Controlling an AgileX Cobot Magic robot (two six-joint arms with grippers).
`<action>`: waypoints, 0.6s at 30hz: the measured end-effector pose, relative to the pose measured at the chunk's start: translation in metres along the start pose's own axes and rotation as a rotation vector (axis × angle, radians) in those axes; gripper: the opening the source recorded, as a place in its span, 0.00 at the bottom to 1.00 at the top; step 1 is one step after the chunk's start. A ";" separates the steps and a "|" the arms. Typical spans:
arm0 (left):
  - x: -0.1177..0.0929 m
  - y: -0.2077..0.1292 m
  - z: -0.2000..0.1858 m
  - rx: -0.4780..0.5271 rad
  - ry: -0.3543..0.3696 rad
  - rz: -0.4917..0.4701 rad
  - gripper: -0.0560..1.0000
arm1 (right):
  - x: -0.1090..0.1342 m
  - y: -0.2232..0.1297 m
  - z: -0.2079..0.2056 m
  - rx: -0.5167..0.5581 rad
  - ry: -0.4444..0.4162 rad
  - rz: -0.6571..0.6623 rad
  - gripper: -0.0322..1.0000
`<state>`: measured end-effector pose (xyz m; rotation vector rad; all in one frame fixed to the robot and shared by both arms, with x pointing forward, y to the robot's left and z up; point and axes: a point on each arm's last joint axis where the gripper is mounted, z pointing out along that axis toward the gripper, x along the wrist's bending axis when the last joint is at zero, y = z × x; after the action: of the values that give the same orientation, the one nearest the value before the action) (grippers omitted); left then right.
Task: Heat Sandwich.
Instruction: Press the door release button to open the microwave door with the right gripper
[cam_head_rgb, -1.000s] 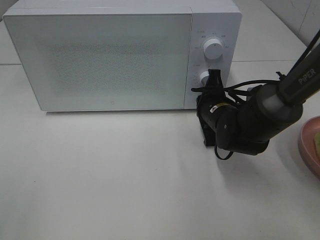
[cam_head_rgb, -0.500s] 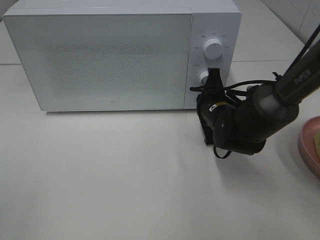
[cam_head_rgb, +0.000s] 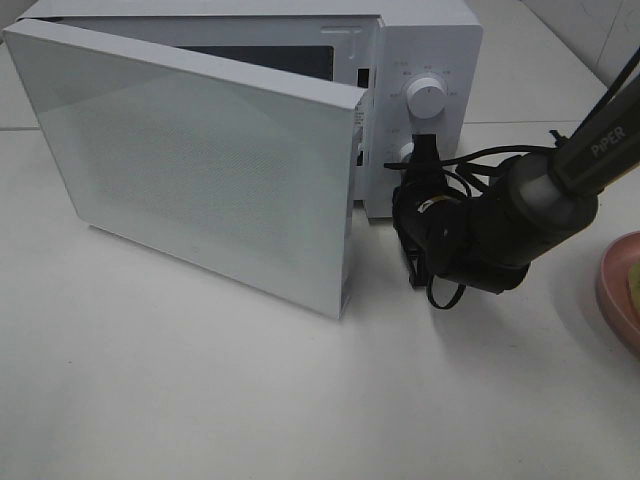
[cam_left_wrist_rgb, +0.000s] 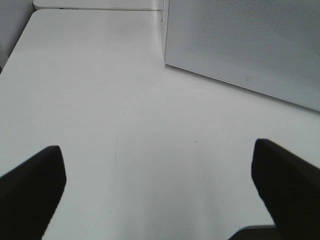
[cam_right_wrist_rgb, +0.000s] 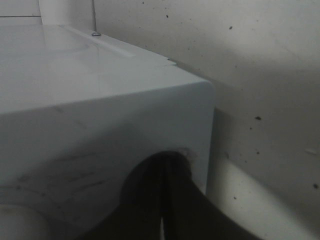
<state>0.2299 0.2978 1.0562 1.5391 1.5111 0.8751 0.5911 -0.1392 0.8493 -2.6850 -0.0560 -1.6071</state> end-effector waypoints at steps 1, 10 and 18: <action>0.000 0.000 0.000 0.000 0.000 0.000 0.95 | 0.000 0.000 0.000 0.001 -0.003 0.000 0.04; 0.000 0.000 0.000 0.000 0.000 0.000 0.95 | 0.000 0.000 0.000 0.004 -0.004 -0.003 0.04; 0.000 0.000 0.000 0.000 0.000 0.000 0.95 | 0.000 0.002 -0.001 0.021 -0.020 -0.020 0.04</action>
<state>0.2299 0.2978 1.0562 1.5391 1.5111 0.8751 0.5904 -0.1415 0.8501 -2.6934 -0.0994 -1.5758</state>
